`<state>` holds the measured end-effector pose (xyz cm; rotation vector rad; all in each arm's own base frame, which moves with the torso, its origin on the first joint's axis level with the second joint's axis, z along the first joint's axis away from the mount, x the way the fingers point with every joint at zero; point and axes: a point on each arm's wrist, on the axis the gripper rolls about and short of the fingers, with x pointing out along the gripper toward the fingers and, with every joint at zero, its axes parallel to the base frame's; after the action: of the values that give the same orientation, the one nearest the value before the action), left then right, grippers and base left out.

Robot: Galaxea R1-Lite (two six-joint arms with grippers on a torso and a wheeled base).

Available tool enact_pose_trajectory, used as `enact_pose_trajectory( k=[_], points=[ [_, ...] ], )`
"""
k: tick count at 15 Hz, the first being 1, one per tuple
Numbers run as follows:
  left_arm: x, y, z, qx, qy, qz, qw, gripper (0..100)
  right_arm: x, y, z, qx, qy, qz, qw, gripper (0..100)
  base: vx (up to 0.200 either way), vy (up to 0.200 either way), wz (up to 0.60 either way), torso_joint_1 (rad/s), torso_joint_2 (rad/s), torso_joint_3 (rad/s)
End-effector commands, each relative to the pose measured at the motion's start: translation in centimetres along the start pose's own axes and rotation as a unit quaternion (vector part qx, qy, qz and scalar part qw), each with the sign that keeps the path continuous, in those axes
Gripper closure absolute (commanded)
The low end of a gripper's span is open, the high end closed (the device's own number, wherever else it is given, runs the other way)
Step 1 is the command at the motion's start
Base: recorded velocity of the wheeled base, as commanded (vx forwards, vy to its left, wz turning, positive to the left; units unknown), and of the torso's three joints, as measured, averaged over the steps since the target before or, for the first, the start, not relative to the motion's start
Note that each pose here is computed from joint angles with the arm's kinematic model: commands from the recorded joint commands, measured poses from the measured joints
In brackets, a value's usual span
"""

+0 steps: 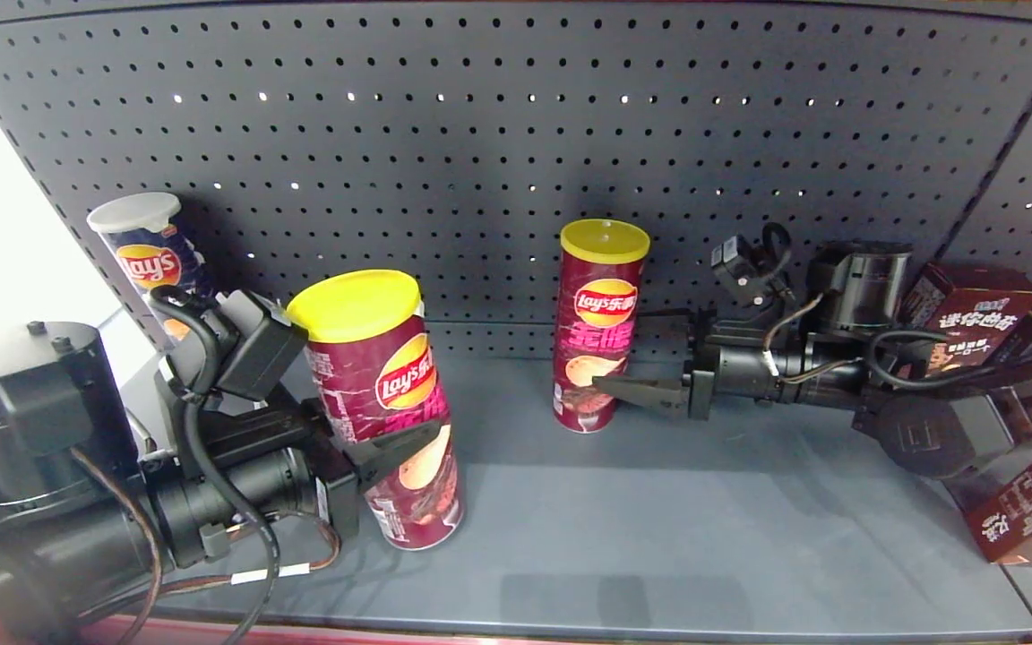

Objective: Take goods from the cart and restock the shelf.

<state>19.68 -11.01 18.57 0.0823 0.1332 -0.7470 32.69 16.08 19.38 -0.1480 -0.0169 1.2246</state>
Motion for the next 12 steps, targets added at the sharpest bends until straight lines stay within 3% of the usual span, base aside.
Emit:
enact_pose_trajectory(
  k=[1, 12],
  points=[
    [0.0, 0.0, 0.2, 0.001, -0.003, 0.000, 1.0000, 100, 0.6, -0.2, -1.1, 0.009, 0.009, 0.005, 1.000, 0, 0.000, 0.000, 0.00, 0.000, 0.00, 0.000],
    [0.1, 0.1, 0.3, 0.001, -0.005, -0.001, 1.0000, 100, 3.5, -1.8, -3.2, 0.009, 0.014, 0.014, 1.000, 0, 0.000, 0.000, 0.00, 0.000, 0.00, 0.000]
  ],
)
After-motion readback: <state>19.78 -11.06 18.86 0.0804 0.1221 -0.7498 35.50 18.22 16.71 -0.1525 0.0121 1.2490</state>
